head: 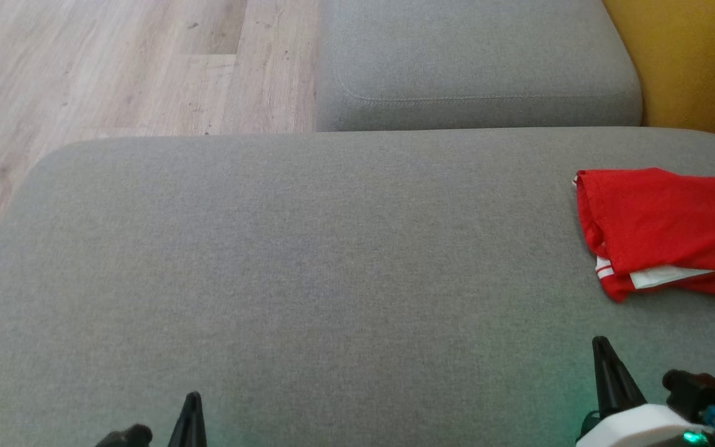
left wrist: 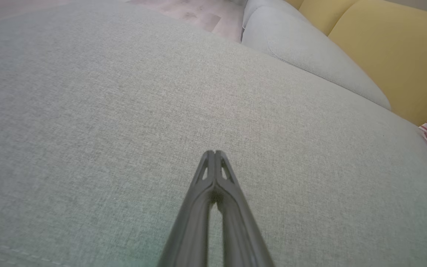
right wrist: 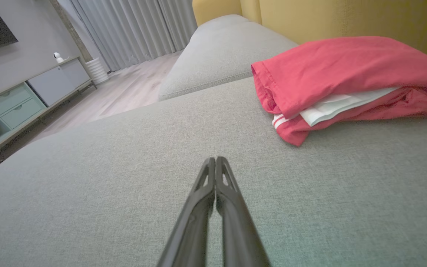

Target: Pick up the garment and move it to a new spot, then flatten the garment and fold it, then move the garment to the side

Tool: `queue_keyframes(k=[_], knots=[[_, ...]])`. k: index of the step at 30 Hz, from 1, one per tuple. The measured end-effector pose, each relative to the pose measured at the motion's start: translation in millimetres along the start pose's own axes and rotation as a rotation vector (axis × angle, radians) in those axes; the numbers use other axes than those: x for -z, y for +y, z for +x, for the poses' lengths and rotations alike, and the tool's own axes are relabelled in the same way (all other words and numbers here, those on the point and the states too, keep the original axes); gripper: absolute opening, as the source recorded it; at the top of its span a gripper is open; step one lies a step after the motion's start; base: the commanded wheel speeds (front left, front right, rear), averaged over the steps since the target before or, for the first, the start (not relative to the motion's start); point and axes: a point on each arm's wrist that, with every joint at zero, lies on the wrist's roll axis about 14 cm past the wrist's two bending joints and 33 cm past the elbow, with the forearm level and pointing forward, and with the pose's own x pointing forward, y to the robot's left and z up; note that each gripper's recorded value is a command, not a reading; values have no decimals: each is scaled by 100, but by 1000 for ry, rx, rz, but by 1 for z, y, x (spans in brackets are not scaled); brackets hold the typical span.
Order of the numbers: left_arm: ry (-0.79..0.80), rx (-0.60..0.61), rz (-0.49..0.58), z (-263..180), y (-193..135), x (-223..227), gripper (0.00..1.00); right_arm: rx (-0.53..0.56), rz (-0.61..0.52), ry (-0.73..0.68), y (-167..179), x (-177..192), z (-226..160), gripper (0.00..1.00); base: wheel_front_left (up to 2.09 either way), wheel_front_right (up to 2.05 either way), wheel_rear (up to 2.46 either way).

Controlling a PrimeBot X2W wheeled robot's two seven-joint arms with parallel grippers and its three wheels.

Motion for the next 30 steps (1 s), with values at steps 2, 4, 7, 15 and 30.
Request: queue_keyframes(k=[2,4,7,15,30], knots=[[1,-1,-23,1,1,-2,0,3,23,1,-1,-1,1,0,0,0,0],[2,-4,-44,3,2,-3,0,8,48,2,-2,-1,1,0,0,0,0],[6,-3,-73,5,1,-4,0,16,83,3,-4,-1,1,0,0,0,0],[4,4,-159,10,-1,-10,0,35,179,-2,-9,-3,2,0,0,0,0],[-3,14,-302,18,-1,-22,0,52,344,-31,-14,-13,9,0,0,0,0]])
